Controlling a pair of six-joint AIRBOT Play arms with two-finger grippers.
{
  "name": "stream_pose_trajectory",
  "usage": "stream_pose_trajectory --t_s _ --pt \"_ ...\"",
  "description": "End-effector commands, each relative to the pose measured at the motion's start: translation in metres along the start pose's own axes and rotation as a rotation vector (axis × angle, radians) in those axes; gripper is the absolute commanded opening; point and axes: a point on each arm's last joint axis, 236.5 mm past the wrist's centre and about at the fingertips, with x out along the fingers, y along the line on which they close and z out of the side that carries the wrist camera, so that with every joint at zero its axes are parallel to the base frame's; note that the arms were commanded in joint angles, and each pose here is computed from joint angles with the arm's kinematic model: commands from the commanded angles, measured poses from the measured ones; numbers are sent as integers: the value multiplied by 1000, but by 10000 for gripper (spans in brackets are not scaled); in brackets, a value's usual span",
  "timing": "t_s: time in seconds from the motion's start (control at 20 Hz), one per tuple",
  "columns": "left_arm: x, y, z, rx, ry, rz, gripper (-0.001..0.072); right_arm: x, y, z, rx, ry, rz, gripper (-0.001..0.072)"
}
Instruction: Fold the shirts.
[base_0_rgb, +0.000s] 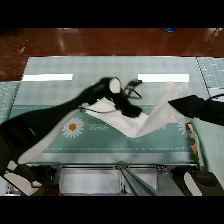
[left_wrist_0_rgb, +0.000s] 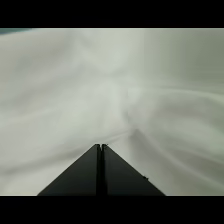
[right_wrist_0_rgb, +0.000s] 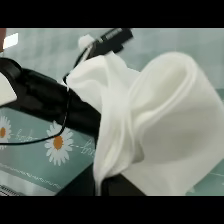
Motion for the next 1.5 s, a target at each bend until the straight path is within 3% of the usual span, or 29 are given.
stream_pose_trajectory --t_s 0.0,0.15,0.35,0.55,0.8,0.85,0.95,1.05,1.2,1.3,1.45 --pt "-107 86 27 -199 -150 41 30 31 25 18 -29 12 79 20" --pt "-229 153 22 -344 -397 103 30 76 54 25 -74 75 131 20" --pt "-345 188 -43 -429 -662 235 30 162 95 29 -137 167 180 21" --pt "-367 165 -113 -461 -778 306 30 257 104 18 -117 259 191 21" --pt "-315 143 -143 -444 -742 276 30 347 93 -15 -55 334 186 35" --pt "-304 146 -144 -451 -727 268 30 359 95 -17 -13 333 204 118" --pt "-286 156 -143 -471 -716 261 30 371 109 -23 13 367 286 424" --pt "-271 164 -145 -519 -705 243 30 358 122 -23 -19 432 356 415" --pt "-268 170 -145 -535 -701 245 30 302 111 23 -5 451 369 415" --pt "-270 171 -147 -540 -706 248 30 244 85 55 -80 447 265 415" --pt "-271 172 -146 -538 -709 251 30 154 -12 72 -220 371 -265 415"
